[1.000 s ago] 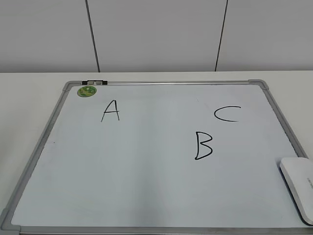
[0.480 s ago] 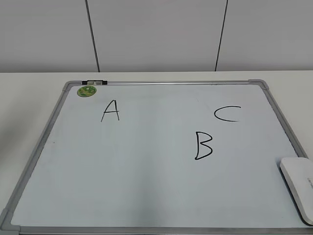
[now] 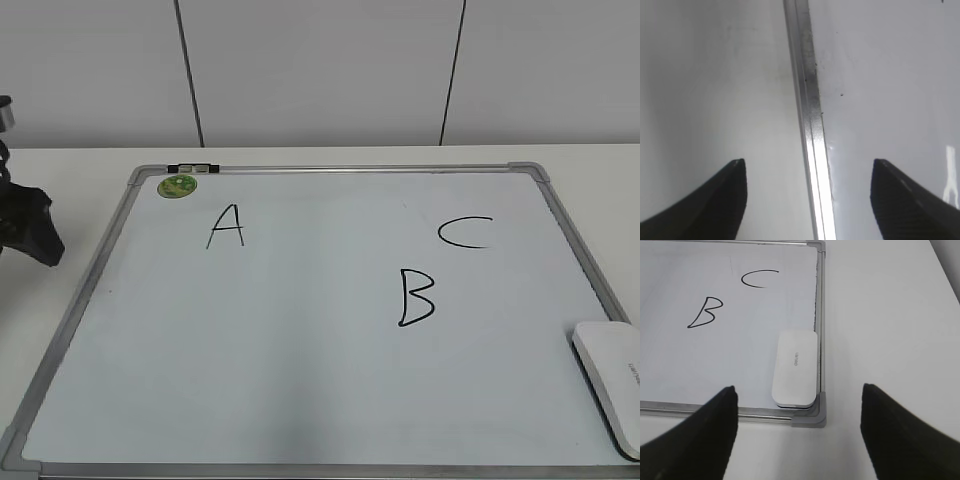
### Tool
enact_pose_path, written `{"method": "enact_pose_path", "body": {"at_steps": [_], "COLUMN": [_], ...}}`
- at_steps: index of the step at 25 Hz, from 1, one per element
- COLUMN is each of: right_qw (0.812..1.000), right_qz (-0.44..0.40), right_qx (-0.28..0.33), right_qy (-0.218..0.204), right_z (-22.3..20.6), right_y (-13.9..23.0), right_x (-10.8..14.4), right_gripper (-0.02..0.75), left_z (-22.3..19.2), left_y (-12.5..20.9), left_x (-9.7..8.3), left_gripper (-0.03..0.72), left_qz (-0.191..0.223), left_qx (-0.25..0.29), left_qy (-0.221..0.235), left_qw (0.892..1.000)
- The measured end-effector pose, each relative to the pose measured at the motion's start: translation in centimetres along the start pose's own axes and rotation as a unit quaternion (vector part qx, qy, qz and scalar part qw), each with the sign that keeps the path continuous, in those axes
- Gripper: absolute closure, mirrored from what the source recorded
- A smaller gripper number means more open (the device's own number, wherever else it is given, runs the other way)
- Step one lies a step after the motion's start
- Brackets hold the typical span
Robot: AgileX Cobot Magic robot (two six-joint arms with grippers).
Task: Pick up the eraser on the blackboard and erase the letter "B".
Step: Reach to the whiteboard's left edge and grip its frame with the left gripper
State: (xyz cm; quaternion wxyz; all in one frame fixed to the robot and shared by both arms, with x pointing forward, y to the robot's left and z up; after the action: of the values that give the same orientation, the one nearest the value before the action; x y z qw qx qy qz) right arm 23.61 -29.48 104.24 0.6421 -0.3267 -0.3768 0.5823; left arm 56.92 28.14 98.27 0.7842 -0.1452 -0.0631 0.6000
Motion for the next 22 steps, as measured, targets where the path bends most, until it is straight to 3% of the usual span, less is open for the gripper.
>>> {"method": "enact_pose_path", "body": {"at_steps": [4, 12, 22], "right_qw": [1.0, 1.0, 1.0], "right_qz": [0.0, 0.0, 0.0], "right_qx": [0.0, 0.0, 0.0], "right_qy": [0.0, 0.0, 0.0], "right_z": [0.0, 0.0, 0.0], "right_y": [0.0, 0.0, 0.0], "right_x": [0.0, 0.0, 0.0], "right_gripper": [0.152, 0.152, 0.152], "left_z": [-2.4, -5.5, -8.4], "left_y": [-0.8, -2.8, -3.0], "left_x": [0.5, 1.1, 1.5], "left_gripper": [0.159, 0.315, 0.401], "left_qz": [0.007, 0.023, 0.029], "left_qx": [0.02, 0.036, 0.07], "left_qy": [0.008, 0.027, 0.037], "left_qw": [1.0, 0.999, 0.996]}}
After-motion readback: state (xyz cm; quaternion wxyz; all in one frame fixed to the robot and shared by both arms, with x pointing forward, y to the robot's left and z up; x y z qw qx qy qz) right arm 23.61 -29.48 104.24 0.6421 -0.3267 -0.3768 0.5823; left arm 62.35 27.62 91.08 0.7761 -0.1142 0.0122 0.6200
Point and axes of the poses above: a point on each arm's last joint axis where the gripper is mounted, z pointing back along that axis away from the gripper, x along the wrist's bending axis when the last joint is at zero, y = z × x, the point moved 1 cm from there along -z, pointing out along that axis toward the gripper, and after that the axes turned 11 degrees about -z, right-handed, at the moved point
